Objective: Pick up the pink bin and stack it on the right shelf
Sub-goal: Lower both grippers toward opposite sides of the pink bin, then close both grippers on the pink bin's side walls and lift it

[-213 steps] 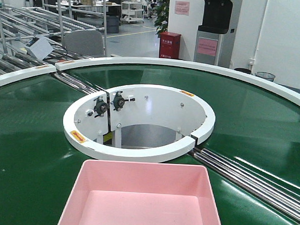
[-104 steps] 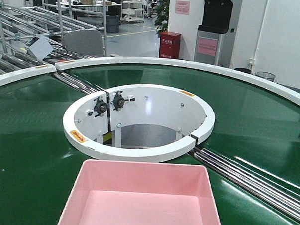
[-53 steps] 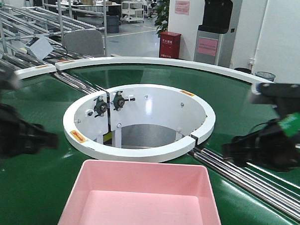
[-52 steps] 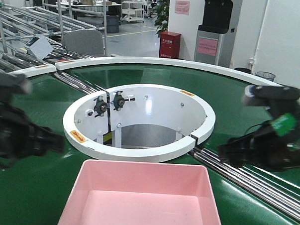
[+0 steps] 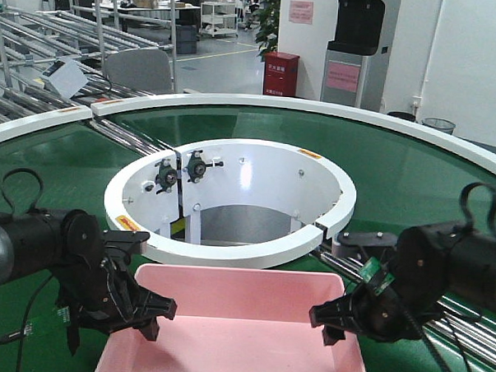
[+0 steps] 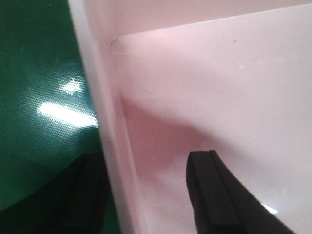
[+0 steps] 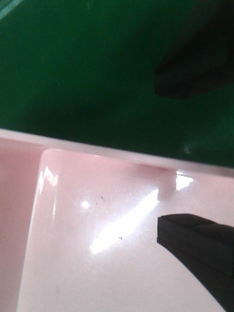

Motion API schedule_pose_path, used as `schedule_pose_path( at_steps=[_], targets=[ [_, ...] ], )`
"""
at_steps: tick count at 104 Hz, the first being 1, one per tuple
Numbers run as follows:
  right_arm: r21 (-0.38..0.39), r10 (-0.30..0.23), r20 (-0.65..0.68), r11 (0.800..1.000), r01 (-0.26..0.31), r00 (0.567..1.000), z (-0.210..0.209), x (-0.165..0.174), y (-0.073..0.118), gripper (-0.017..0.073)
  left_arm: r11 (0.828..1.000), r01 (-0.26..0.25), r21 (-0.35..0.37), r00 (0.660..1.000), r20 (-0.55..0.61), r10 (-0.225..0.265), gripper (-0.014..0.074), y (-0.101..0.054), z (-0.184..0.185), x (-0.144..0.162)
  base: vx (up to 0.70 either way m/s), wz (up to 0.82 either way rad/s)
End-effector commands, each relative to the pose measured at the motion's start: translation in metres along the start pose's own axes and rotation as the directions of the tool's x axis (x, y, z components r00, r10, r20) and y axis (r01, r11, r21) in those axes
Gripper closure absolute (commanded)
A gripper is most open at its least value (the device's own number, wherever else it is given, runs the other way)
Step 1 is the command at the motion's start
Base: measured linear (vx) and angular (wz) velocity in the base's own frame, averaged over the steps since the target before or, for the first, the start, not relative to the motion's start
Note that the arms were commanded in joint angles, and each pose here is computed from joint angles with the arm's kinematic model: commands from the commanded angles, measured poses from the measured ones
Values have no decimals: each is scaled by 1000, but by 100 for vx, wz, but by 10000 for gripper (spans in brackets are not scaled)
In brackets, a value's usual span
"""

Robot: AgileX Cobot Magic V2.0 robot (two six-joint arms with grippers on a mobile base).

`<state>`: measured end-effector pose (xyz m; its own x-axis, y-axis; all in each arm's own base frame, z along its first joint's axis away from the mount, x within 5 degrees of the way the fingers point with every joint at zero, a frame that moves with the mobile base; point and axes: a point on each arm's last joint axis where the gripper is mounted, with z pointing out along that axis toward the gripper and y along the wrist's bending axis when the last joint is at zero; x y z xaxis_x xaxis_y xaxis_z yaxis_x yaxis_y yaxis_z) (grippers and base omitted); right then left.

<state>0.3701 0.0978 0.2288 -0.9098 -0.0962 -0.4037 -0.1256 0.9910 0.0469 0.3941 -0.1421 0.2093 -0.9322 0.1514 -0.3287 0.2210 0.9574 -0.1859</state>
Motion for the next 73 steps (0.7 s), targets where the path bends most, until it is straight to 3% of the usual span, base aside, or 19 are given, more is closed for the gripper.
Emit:
schedule_pose_path(
  at_steps=[1,18,31,44,50,73],
  targets=[
    [-40,9,96,999,-5,995,-9,-15,4,34,1000,8,25,987,161,-12,138,-10,-31,-17,0,0],
    [-62,8,61,998,-4,998,10,-13,7,109,999,31,29,986,164,-35,192,-9,-28,-18,0,0],
    [-56,0,50,998,3,999,14,-12,6,315,999,33,25,990,139,-37,282,-8,-23,-16,0,0],
    [-56,-13,65,998,16,998,4,-13,6,575,1000,7,7,988,156,-8,508,-10,-30,-16,0,0],
    [-56,-15,77,998,20,997,-5,-13,6,574,1000,-14,-2,983,183,14,605,-13,-39,-17,0,0],
    [-51,-30,174,998,40,984,-61,-13,4,569,997,-79,5,945,318,73,601,-33,-97,-13,0,0]
  ],
)
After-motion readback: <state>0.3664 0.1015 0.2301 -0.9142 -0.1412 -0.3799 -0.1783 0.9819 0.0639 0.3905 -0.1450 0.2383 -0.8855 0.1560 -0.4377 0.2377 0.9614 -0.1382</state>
